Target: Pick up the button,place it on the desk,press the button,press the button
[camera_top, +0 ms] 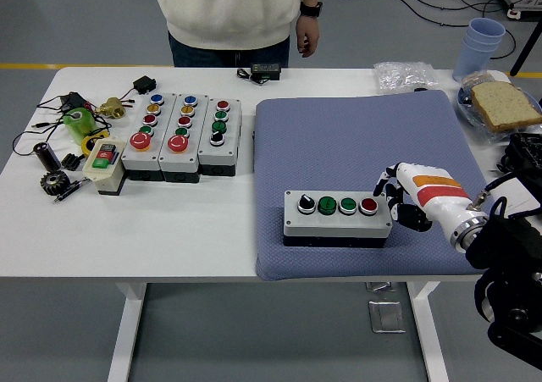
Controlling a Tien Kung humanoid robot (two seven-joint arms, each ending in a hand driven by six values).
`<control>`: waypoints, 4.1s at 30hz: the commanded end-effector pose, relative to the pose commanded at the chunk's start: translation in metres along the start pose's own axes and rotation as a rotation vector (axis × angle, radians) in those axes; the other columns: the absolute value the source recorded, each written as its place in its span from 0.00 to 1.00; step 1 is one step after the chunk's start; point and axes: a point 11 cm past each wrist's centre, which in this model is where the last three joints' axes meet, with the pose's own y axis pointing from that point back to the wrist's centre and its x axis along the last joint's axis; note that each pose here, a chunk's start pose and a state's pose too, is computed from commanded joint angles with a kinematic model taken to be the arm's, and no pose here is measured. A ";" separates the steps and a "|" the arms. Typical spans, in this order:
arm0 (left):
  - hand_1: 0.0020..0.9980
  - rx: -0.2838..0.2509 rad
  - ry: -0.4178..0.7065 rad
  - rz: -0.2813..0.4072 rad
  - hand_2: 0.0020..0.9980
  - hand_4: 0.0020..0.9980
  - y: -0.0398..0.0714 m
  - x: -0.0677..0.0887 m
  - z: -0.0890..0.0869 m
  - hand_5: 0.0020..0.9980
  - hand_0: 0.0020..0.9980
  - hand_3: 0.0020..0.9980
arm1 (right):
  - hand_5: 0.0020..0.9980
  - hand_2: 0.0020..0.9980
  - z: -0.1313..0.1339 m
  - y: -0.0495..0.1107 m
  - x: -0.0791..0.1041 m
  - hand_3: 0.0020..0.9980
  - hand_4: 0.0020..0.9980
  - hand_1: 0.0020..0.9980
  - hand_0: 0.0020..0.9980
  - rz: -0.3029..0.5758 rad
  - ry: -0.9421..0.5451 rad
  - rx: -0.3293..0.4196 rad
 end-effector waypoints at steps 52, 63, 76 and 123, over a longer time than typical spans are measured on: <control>0.42 -0.008 0.008 -0.005 0.42 0.26 0.001 -0.001 0.005 0.42 0.55 0.43 | 0.00 0.21 -0.007 0.000 -0.006 0.50 0.36 0.00 0.10 -0.004 -0.006 0.019; 0.42 -0.007 0.004 -0.003 0.42 0.26 0.001 -0.001 0.004 0.42 0.55 0.43 | 0.00 0.21 -0.004 0.002 -0.009 0.50 0.36 0.00 0.10 -0.016 0.001 0.011; 0.42 -0.007 0.007 -0.003 0.42 0.26 0.001 -0.001 0.004 0.41 0.55 0.43 | 0.00 0.21 -0.011 0.002 -0.017 0.50 0.36 0.00 0.10 -0.035 -0.011 0.027; 0.42 -0.008 0.004 -0.002 0.42 0.25 0.001 -0.001 0.005 0.42 0.55 0.43 | 0.00 0.21 -0.009 0.005 -0.023 0.49 0.35 0.00 0.10 -0.049 -0.015 0.022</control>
